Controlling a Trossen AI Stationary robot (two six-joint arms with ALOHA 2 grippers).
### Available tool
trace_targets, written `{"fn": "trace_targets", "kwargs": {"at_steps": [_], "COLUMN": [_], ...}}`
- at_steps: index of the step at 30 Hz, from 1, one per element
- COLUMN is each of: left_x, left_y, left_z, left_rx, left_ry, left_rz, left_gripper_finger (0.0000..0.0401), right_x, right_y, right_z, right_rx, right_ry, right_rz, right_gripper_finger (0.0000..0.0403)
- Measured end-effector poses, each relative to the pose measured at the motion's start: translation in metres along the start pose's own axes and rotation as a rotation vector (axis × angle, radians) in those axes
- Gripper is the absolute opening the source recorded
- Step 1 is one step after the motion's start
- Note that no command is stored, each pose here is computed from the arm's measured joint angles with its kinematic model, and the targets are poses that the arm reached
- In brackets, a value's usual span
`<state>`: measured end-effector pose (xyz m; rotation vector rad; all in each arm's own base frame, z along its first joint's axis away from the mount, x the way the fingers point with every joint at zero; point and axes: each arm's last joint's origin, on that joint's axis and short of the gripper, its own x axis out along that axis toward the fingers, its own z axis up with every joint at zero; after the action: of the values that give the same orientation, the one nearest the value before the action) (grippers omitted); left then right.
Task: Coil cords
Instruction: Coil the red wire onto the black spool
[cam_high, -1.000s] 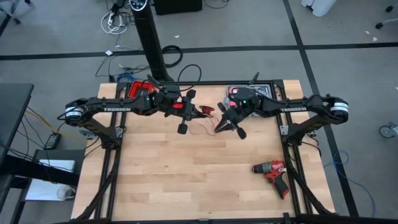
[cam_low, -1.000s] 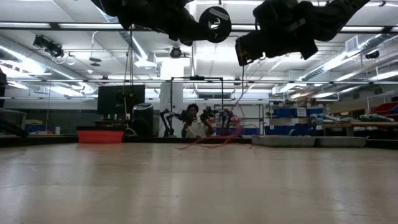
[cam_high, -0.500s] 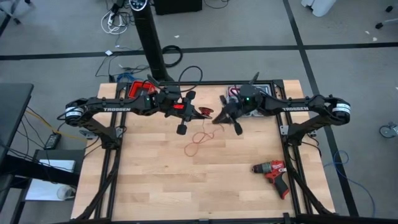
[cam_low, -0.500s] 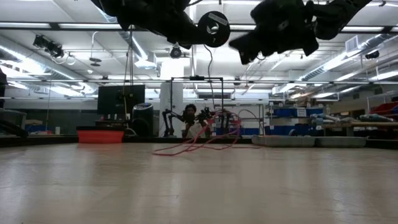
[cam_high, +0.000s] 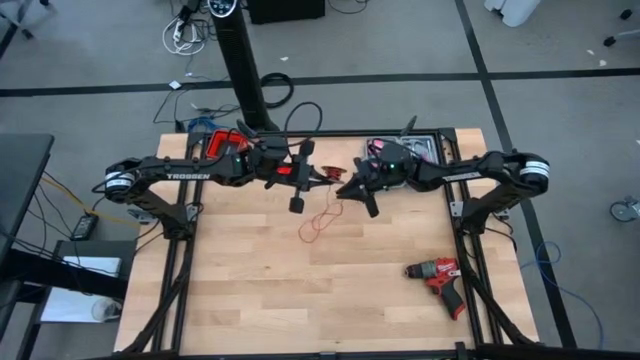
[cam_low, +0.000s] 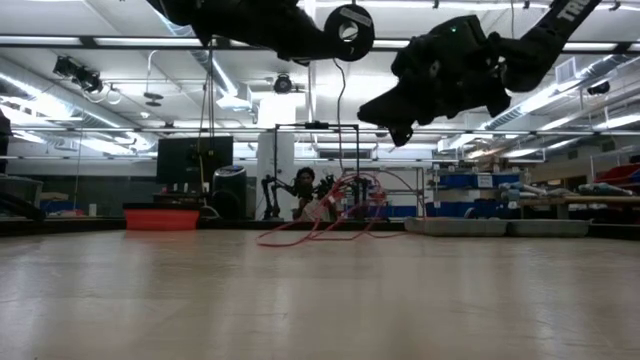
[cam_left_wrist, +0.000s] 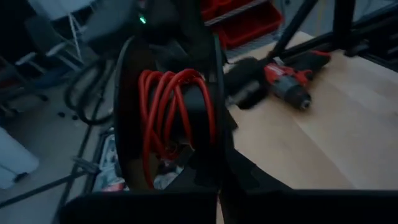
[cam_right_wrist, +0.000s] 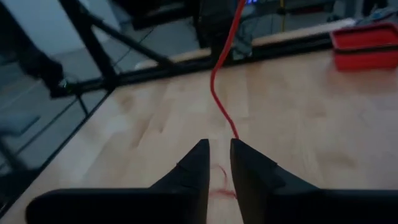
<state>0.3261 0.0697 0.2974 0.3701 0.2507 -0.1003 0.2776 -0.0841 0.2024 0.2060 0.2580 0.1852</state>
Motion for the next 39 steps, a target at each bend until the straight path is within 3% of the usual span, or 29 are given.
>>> {"fn": "trace_targets", "kwargs": {"at_steps": [6, 15, 29, 39], "left_x": [-0.001, -0.001, -0.002, -0.003], "left_y": [0.006, 0.008, 0.010, 0.012], "left_z": [0.008, 0.013, 0.015, 0.020], "left_rx": [0.025, 0.036, 0.039, 0.050], "left_ry": [-0.068, -0.108, -0.128, -0.175], "left_rz": [0.089, 0.119, 0.161, 0.182], "left_gripper_finger": [0.0001, 0.0001, 0.0001, 0.0001], "right_x": [0.014, 0.024, 0.025, 0.024], "right_y": [-0.001, 0.006, 0.012, 0.010], "right_z": [-0.003, -0.004, 0.004, 0.005], "right_rx": [0.002, -0.256, -0.286, -0.331], "right_ry": [-0.061, -0.102, -0.185, -0.188], "right_rz": [-0.035, -0.276, -0.263, -0.362], "right_gripper_finger": [0.0095, 0.0105, 0.0102, 0.0093]}}
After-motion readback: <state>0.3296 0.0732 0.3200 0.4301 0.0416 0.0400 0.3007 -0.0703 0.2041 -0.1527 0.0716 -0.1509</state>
